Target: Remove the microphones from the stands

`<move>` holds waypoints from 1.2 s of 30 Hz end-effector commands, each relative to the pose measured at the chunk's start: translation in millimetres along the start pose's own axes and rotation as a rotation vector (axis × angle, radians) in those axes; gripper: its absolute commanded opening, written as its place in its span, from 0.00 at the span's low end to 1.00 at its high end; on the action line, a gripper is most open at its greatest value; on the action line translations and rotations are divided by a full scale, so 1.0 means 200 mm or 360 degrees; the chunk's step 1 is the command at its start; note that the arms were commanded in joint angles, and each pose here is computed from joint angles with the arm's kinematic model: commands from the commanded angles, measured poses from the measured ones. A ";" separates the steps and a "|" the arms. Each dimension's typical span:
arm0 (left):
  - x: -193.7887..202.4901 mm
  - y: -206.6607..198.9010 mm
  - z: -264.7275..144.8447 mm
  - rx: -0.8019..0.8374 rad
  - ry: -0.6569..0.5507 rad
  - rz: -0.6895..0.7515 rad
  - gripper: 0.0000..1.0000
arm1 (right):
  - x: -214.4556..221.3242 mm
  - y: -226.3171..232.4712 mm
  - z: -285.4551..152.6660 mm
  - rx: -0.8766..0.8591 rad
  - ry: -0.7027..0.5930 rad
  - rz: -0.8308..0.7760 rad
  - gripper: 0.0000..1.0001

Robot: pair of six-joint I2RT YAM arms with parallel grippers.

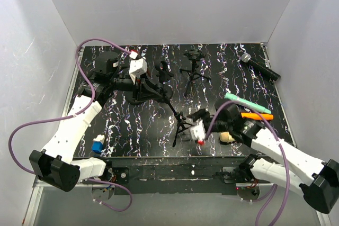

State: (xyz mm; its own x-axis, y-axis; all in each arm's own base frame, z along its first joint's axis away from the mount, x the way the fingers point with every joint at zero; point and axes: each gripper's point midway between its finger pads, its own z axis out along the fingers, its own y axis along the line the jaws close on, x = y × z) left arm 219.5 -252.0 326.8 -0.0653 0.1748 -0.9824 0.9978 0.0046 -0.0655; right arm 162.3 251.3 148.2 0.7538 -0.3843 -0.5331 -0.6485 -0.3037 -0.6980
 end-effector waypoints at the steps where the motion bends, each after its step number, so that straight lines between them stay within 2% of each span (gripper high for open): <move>1: 0.11 0.02 0.00 -0.0058 0.0085 -0.0082 0.00 | -0.09 -0.15 -0.09 0.0004 0.0053 0.0815 0.67; 5: 0.11 0.02 0.01 -0.0051 0.0082 -0.0077 0.00 | -0.14 -0.25 -0.09 0.0002 0.0001 0.1133 0.67; 12: 0.10 0.00 0.01 -0.0023 0.0070 -0.0072 0.00 | -0.20 -0.29 -0.03 -0.0211 -0.0052 0.1472 0.63; 17: 0.09 -0.01 0.01 -0.0025 0.0068 -0.0062 0.00 | -0.15 -0.37 0.00 -0.0202 -0.0054 0.1703 0.58; 23: 0.08 -0.02 0.01 -0.0020 0.0061 -0.0048 0.00 | -0.05 -0.42 0.01 -0.0155 -0.0044 0.1826 0.51; 28: 0.07 -0.02 0.01 -0.0018 0.0059 -0.0041 0.00 | -0.02 -0.38 0.05 -0.0240 -0.0052 0.1872 0.47; 36: 0.07 -0.02 0.01 -0.0024 0.0070 -0.0037 0.00 | -0.14 -0.35 0.01 -0.0411 -0.0195 0.1854 0.52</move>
State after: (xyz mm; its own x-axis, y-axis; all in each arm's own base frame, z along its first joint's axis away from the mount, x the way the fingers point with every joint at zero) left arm 216.4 -253.6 323.2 -0.0743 0.1836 -0.9802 0.9972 0.0021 -0.0752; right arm 197.9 280.6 186.7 -0.3359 -0.4946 -0.8016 -0.9382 0.1006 0.3311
